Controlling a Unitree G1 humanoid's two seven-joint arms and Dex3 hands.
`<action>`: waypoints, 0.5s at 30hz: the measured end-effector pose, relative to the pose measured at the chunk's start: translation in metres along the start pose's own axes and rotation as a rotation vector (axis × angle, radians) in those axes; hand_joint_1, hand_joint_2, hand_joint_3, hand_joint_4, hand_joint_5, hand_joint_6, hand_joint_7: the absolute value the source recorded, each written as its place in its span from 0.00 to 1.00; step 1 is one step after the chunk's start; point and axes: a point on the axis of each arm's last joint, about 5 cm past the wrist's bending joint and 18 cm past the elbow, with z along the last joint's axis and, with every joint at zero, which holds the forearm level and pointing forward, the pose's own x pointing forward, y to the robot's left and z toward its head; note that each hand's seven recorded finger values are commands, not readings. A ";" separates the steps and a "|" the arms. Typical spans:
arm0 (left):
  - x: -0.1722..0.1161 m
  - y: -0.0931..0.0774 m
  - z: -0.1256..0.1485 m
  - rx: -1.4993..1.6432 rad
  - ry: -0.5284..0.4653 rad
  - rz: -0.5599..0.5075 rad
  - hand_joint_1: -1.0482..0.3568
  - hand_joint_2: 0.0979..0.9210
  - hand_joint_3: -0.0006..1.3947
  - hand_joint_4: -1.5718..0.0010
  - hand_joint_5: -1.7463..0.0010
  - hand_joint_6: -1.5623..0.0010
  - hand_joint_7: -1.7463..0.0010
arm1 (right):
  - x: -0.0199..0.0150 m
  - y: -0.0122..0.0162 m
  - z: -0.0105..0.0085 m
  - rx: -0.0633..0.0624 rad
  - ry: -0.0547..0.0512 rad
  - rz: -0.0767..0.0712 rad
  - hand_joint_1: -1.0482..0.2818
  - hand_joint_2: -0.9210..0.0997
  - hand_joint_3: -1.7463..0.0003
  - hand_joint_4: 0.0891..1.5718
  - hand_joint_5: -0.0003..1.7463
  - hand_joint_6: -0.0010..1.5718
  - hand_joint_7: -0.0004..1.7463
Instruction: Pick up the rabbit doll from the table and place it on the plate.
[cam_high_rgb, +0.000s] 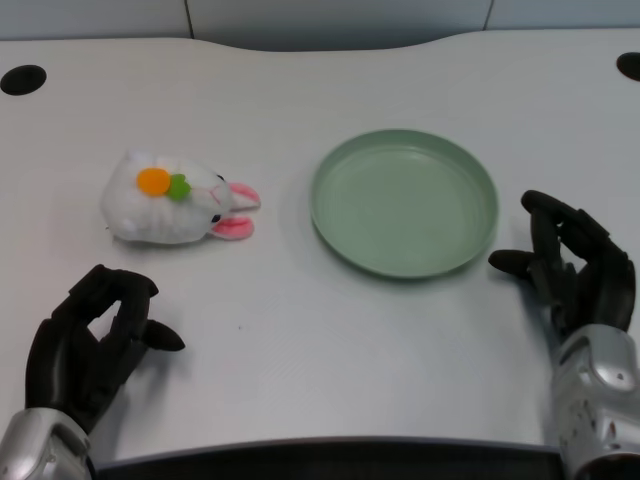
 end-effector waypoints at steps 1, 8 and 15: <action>-0.001 -0.001 0.002 0.024 -0.012 -0.004 0.37 1.00 0.34 0.62 0.00 0.72 0.05 | -0.0001 0.0005 0.0000 0.000 0.001 -0.001 0.54 0.00 0.85 0.46 0.62 0.48 0.24; -0.002 -0.002 0.008 0.086 -0.051 -0.011 0.36 1.00 0.34 0.63 0.00 0.73 0.08 | -0.0001 0.0021 0.0005 0.001 0.005 -0.003 0.55 0.00 0.85 0.47 0.62 0.49 0.24; -0.006 -0.013 0.064 0.288 -0.391 -0.157 0.39 1.00 0.37 0.64 0.00 0.71 0.16 | -0.0018 0.0074 -0.0005 0.002 0.001 0.013 0.55 0.00 0.86 0.45 0.61 0.50 0.24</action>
